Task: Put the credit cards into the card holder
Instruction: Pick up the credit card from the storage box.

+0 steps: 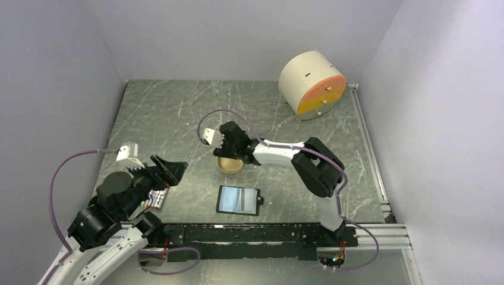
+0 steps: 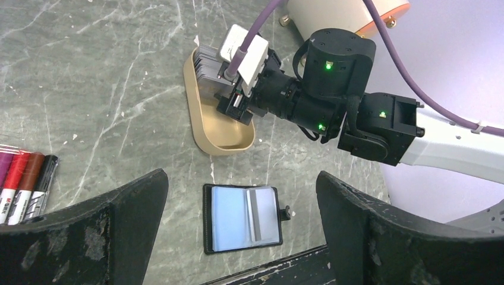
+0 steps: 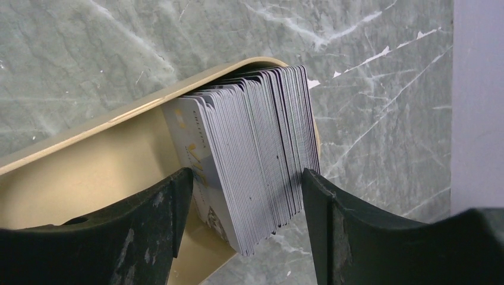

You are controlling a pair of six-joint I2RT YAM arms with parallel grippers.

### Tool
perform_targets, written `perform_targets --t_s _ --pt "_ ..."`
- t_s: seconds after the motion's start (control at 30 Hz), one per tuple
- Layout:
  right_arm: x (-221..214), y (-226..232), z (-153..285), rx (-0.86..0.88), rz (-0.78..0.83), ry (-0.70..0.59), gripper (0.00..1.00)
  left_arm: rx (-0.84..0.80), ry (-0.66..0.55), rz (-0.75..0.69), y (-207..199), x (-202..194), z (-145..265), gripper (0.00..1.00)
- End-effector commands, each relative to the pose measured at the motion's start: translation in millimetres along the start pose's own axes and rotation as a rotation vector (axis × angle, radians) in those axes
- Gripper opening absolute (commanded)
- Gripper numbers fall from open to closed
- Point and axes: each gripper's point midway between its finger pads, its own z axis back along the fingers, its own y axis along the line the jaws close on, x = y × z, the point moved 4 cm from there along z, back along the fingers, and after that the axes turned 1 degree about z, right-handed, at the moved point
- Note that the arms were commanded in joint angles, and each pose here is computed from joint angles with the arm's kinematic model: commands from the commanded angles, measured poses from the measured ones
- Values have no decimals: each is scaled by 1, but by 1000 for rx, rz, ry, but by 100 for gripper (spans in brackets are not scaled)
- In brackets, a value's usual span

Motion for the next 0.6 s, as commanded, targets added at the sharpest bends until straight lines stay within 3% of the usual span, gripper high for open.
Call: perform_targets --t_s 0.0,0.2,0.57 --pt "4 -11 -8 -40 22 0 68 30 -19 2 6 1 0 99" --pt "3 -18 -4 -69 27 25 61 24 -32 12 7 2 2 99" --pt "10 -16 6 -22 24 -18 59 43 -5 -5 7 -2 -4 99"
